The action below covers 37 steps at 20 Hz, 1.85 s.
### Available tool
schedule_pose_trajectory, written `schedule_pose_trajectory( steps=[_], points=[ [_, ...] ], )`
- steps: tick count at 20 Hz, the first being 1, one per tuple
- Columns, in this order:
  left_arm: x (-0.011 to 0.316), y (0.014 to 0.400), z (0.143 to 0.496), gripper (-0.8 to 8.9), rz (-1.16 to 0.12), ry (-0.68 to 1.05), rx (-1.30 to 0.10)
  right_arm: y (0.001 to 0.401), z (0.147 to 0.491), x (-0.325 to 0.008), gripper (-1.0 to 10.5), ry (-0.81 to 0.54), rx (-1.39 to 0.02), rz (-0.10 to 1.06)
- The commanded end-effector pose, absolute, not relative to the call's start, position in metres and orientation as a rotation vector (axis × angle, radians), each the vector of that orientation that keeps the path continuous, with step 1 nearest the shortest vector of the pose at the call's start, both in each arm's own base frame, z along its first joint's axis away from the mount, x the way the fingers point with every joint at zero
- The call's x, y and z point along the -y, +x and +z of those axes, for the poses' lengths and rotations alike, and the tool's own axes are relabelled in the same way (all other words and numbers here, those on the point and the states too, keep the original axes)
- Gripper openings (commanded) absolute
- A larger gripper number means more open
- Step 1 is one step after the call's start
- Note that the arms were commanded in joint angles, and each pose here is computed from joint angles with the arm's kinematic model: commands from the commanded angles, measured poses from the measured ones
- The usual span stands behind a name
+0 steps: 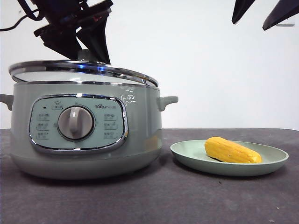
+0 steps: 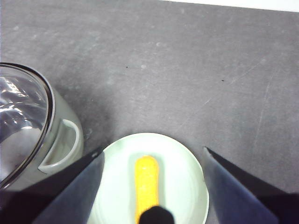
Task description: Take the corn out from the steamer,put the corn on the plate,close the lid
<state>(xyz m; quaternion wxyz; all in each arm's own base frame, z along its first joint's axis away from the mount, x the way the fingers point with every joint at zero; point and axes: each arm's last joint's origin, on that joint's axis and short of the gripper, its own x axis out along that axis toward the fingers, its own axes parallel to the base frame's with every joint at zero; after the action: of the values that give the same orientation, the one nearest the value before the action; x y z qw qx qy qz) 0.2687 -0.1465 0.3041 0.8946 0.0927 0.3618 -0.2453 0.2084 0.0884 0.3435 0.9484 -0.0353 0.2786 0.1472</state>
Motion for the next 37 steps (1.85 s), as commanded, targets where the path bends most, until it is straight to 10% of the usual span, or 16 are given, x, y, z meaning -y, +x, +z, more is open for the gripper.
schedule_pose_trajectory(
  steps=[1,4,13,22,24,27,32,37],
  points=[
    [0.156,0.279,0.281,0.85,-0.518,0.222,-0.829,0.209,0.342,-0.088,3.5,-0.067,-0.567,0.295],
    [0.158,0.28,0.272,3.54,-0.518,0.237,-0.883,0.209,0.342,-0.088,3.5,-0.067,-0.568,0.296],
    [0.158,0.278,0.274,4.36,-0.501,0.25,-0.875,0.209,0.342,-0.088,3.5,-0.07,-0.567,0.297],
    [0.137,0.245,0.348,4.36,-0.451,0.182,-0.518,0.209,0.342,-0.089,3.5,-0.07,-0.567,0.298],
    [0.127,0.227,0.369,3.83,-0.452,0.157,-0.433,0.209,0.342,-0.089,3.4,-0.069,-0.567,0.302],
    [0.107,0.192,0.397,-0.17,-0.459,0.131,-0.334,0.204,0.343,-0.087,0.9,-0.085,-0.579,0.308],
    [0.083,0.154,0.41,-0.09,-0.405,0.159,-0.265,0.186,0.341,-0.079,-0.1,-0.09,-0.55,0.316],
    [0.072,0.134,0.351,-0.08,-0.388,0.141,-0.284,0.146,0.297,-0.063,-0.1,-0.052,-0.433,0.347]
  ],
)
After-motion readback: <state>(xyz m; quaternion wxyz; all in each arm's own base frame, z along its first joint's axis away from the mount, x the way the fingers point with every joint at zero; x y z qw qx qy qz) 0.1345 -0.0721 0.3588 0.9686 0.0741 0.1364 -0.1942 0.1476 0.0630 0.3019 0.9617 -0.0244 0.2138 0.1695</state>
